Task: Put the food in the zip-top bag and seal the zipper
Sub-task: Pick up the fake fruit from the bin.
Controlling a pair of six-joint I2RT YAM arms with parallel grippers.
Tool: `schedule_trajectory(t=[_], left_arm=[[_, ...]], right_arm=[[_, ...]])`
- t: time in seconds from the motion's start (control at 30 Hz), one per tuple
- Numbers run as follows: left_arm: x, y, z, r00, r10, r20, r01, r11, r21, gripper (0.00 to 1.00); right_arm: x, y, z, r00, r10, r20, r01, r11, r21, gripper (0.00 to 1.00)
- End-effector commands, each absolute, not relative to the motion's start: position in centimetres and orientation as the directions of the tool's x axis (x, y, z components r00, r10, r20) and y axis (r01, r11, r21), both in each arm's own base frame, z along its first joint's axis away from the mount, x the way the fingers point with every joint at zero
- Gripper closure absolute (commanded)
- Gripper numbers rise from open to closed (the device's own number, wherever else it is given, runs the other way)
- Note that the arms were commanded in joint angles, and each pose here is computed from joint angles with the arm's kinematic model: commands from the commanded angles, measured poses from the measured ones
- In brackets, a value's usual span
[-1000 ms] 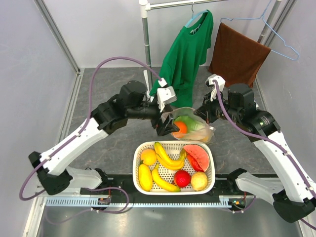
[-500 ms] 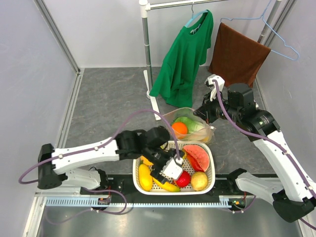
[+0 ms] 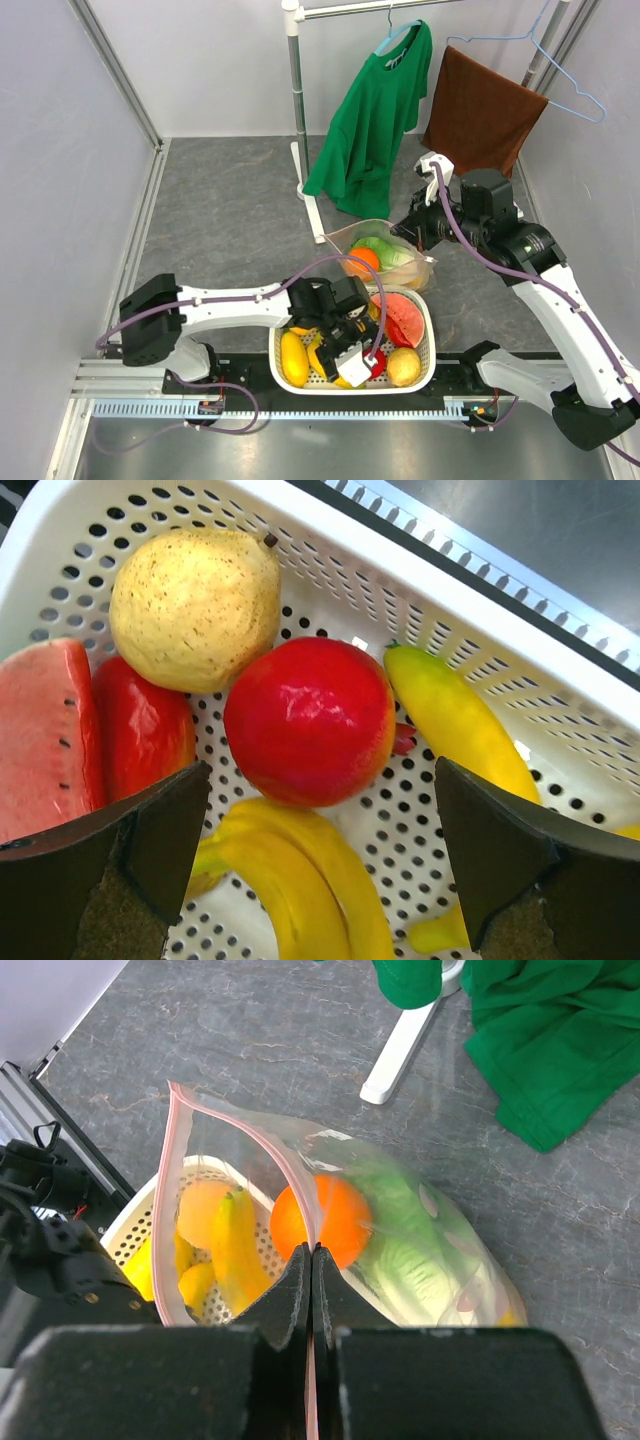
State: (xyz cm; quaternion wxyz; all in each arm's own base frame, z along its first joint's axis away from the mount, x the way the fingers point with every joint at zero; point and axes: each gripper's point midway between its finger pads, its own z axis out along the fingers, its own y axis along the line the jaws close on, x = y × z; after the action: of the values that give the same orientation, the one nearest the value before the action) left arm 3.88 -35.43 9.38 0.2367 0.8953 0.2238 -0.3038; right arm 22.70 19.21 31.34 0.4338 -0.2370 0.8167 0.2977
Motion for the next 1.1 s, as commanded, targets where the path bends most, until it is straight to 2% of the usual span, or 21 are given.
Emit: schedule_trajectory(t=[0.0,0.23,0.33,0.43,0.47,0.57,0.63,0.7,0.8,0.9,1.07], left_arm=[[3.2,-38.8,10.3,0.772,0.080,-0.631,0.424,-0.804,0.418,0.00],[3.2,-39.6,7.8,0.777,0.092,-0.623,0.401,-0.835,0.376,0.00],[3.2,-39.6,7.6,0.776,0.091,-0.624,0.396,-0.840,0.371,0.04],[2.8,-39.3,8.4,0.766,0.093,-0.636,0.401,-0.842,0.361,0.18],[2.6,-39.3,9.8,0.761,0.080,-0.644,0.404,-0.835,0.374,0.27],[2.2,-38.8,14.2,0.740,0.073,-0.669,0.450,-0.793,0.411,0.42],[2.0,-38.2,16.5,0.719,0.084,-0.690,0.491,-0.764,0.419,0.46],[1.8,-37.4,20.5,0.712,0.054,-0.700,0.519,-0.712,0.473,0.53],[1.6,-36.1,26.2,0.619,0.081,-0.781,0.648,-0.615,0.450,0.55],[3.2,-35.9,32.5,0.498,0.074,-0.864,0.795,-0.437,0.421,0.56],[9.9,-35.7,36.4,0.324,0.166,-0.932,0.943,-0.132,0.304,0.57]], right_arm=[[22.5,19.4,32.0,-0.493,-0.112,-0.863,-0.661,0.693,0.287,1.00],[22.3,19.3,32.2,-0.488,-0.116,-0.865,-0.668,0.688,0.284,1.00],[22.1,19.2,32.1,-0.486,-0.114,-0.866,-0.666,0.690,0.283,1.00],[22.1,19.1,31.9,-0.490,-0.117,-0.864,-0.665,0.690,0.284,1.00],[22.1,19.1,31.9,-0.493,-0.114,-0.863,-0.662,0.693,0.286,1.00],[22.2,19.1,32.0,-0.491,-0.115,-0.864,-0.665,0.690,0.286,1.00],[22.2,19.1,32.0,-0.489,-0.118,-0.864,-0.665,0.691,0.282,1.00],[22.2,19.0,31.9,-0.489,-0.118,-0.864,-0.664,0.693,0.281,1.00],[22.2,19.2,31.7,-0.495,-0.119,-0.860,-0.664,0.691,0.287,1.00],[22.2,19.3,31.9,-0.501,-0.112,-0.858,-0.663,0.687,0.297,1.00],[22.2,19.4,32.0,-0.506,-0.106,-0.856,-0.661,0.686,0.305,1.00]])
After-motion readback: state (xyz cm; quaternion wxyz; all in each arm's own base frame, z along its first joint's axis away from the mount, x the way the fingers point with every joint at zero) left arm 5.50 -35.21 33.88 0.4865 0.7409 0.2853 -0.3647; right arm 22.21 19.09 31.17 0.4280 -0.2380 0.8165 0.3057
